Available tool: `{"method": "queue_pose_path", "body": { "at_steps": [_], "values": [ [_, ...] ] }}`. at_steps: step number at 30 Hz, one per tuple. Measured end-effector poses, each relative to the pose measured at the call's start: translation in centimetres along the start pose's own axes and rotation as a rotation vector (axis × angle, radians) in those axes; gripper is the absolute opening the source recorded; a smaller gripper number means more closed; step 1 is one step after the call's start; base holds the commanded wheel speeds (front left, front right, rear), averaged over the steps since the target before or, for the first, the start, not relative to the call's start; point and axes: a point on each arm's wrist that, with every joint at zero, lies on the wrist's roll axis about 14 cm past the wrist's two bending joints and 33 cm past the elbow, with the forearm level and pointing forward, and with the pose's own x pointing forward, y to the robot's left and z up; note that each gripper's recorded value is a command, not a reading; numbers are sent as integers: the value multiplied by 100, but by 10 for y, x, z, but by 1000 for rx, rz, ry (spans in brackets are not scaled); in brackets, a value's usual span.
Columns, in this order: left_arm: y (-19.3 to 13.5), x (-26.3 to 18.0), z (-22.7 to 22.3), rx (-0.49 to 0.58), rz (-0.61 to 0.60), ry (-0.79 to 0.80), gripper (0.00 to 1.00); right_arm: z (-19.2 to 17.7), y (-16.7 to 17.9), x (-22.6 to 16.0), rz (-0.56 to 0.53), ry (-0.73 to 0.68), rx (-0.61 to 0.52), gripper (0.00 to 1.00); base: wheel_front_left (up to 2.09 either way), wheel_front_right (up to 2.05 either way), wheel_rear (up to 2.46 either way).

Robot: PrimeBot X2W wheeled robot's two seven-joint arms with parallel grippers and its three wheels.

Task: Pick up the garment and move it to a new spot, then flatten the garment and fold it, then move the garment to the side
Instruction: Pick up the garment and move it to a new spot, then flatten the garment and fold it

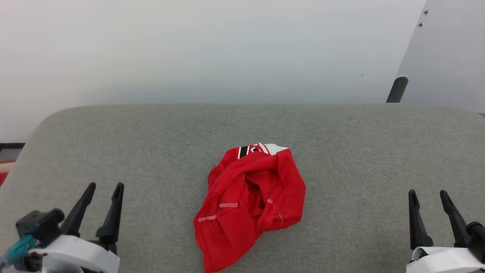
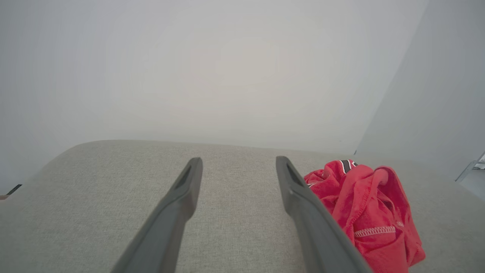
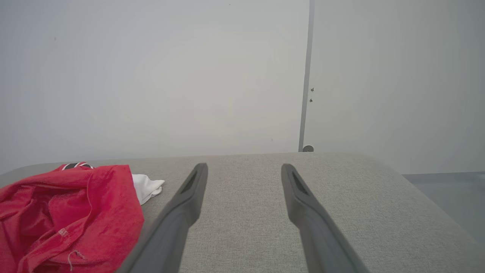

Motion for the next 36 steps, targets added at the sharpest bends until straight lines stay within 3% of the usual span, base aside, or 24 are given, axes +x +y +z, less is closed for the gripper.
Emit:
{"method": "queue_pose_path", "body": {
  "at_steps": [13, 29, 36],
  "values": [
    [8, -17, -13, -24, 40, 0, 100, -1, -23, -17, -70, 2, -4, 100, 0, 0, 0],
    [9, -27, -11, -26, 42, -25, 100, -3, -22, -19, -66, 10, 1, 100, 0, 0, 0],
    [35, -39, -12, -39, 170, -35, 100, -7, 1, -8, 4, 31, 10, 100, 0, 0, 0]
  ]
}}
